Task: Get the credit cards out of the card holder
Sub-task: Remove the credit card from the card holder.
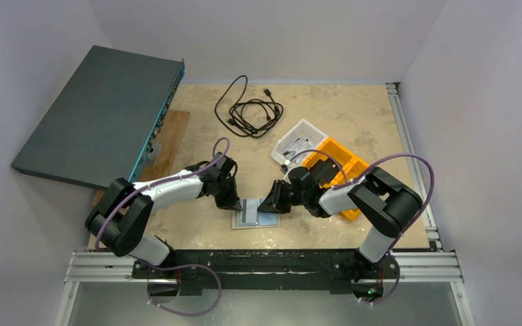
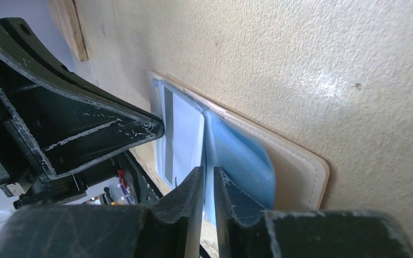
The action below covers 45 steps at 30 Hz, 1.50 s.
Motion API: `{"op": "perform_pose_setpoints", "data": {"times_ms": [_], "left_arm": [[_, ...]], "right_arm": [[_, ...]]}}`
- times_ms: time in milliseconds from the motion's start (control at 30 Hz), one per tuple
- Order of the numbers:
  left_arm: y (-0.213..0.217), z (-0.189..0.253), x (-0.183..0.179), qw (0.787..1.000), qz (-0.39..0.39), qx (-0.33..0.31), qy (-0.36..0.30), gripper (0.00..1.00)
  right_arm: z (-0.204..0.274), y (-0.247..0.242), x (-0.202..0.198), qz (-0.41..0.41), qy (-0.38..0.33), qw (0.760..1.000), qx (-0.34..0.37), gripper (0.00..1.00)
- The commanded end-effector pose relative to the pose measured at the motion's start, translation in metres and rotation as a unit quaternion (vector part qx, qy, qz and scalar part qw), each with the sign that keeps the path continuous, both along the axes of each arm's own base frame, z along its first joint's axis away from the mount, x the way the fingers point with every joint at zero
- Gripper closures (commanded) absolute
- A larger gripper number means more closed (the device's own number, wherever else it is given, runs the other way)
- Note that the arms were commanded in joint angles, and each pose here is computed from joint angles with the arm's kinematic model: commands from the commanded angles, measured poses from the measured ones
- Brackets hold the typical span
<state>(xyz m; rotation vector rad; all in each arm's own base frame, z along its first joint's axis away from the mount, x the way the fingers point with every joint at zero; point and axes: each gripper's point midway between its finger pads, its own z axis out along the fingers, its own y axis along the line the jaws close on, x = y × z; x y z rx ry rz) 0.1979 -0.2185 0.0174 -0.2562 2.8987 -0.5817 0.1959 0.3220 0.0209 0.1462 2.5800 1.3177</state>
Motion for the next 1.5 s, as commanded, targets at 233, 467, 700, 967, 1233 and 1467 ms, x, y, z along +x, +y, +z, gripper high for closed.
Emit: {"op": "perform_pose_setpoints", "data": {"times_ms": [233, 467, 700, 967, 1233, 1467], "left_arm": [[0.040, -0.040, -0.023, 0.994, 0.003, 0.101, 0.043, 1.00], [0.038, -0.041, -0.023, 0.994, 0.002, 0.098, 0.044, 1.00], [0.037, -0.041, -0.023, 0.994, 0.002, 0.097, 0.044, 1.00], [0.039, -0.041, -0.024, 0.994, 0.002, 0.101, 0.045, 1.00], [0.040, -0.042, -0.024, 0.994, 0.002, 0.103, 0.046, 1.00], [0.041, -0.042, -0.024, 0.993, 0.002, 0.104, 0.046, 1.00]], "right_arm": [[-0.002, 0.010, 0.005, 0.008, -0.002, 1.000, 0.017, 0.89], [-0.002, 0.013, 0.005, 0.013, -0.002, 1.000, 0.020, 0.88], [-0.001, 0.019, 0.004, 0.019, 0.000, 1.000, 0.025, 0.85], [0.004, 0.020, -0.001, 0.022, 0.004, 0.999, 0.041, 0.86], [0.006, 0.019, -0.003, 0.021, 0.009, 0.998, 0.051, 0.87], [0.008, 0.014, -0.001, 0.010, 0.007, 0.999, 0.053, 0.88]]}}
